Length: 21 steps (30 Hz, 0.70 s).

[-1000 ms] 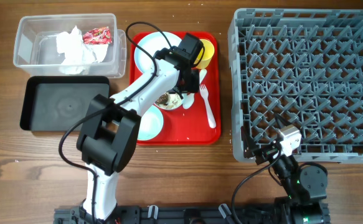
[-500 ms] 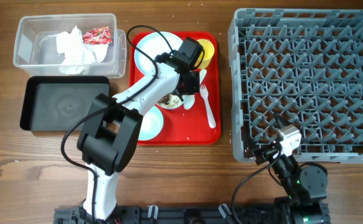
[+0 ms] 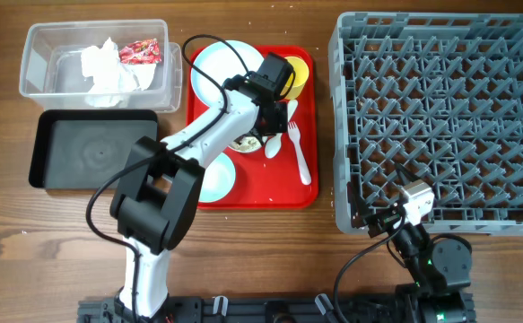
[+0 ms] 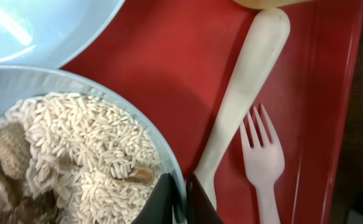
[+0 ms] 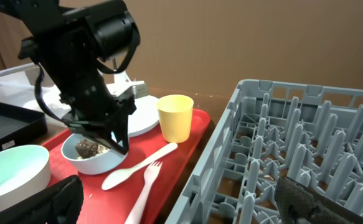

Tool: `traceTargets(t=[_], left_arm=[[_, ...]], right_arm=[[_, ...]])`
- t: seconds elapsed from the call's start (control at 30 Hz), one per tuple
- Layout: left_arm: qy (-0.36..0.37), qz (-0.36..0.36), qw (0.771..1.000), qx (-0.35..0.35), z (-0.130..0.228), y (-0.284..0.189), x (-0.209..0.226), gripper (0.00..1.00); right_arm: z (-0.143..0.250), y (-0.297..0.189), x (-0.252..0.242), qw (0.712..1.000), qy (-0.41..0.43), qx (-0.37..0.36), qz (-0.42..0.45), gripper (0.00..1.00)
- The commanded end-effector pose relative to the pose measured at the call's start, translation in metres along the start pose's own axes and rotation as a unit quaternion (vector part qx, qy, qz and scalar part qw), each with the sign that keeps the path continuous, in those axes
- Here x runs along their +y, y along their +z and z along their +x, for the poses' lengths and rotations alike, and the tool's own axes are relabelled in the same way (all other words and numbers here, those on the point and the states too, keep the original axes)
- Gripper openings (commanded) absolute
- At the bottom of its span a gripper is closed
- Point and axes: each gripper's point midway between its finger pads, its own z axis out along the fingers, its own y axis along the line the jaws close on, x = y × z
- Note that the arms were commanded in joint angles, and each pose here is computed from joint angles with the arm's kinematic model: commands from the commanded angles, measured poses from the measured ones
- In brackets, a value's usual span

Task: Sort waste into correct bins and load items into the dishwasher rack
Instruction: 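Grasp the rim of the rice bowl with the left gripper, then move the bowl over the black tray and tip out the rice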

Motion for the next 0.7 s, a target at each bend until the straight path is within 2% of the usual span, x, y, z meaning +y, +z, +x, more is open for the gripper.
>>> traceTargets(t=[0.0,0.13,0.23,0.33,0.47,0.67], left_arm=[[0.001,0.059,0.998,0.007,0.003,-0.033,-0.023,0.04],[-0.001,0.08,0.997,-0.02,-0.003,-0.09,-0.025,0.04],[-0.027,0.108,0.993,-0.037,-0.01,-0.135,-0.008,0.04],[-0.076,0.11,0.99,-0.044,-0.015,-0.17,0.036,0.04],[-0.15,0.086,0.984,-0.03,-0.014,-0.186,0.112,0.04],[-0.227,0.178,0.957,-0.042,-0.015,-0.185,0.2,0.04]], right_arm=[[-0.001,0.0,0.004,1.0,-0.01,-0.003,-0.011,1.0],[-0.001,0.0,0.004,1.0,-0.01,-0.003,-0.011,1.0],[-0.001,0.0,0.004,1.0,-0.009,-0.003,-0.011,1.0],[-0.001,0.0,0.004,1.0,-0.009,-0.003,-0.011,1.0],[-0.001,0.0,0.004,1.0,-0.01,-0.003,-0.011,1.0],[-0.001,0.0,0.004,1.0,-0.01,-0.003,-0.011,1.0]])
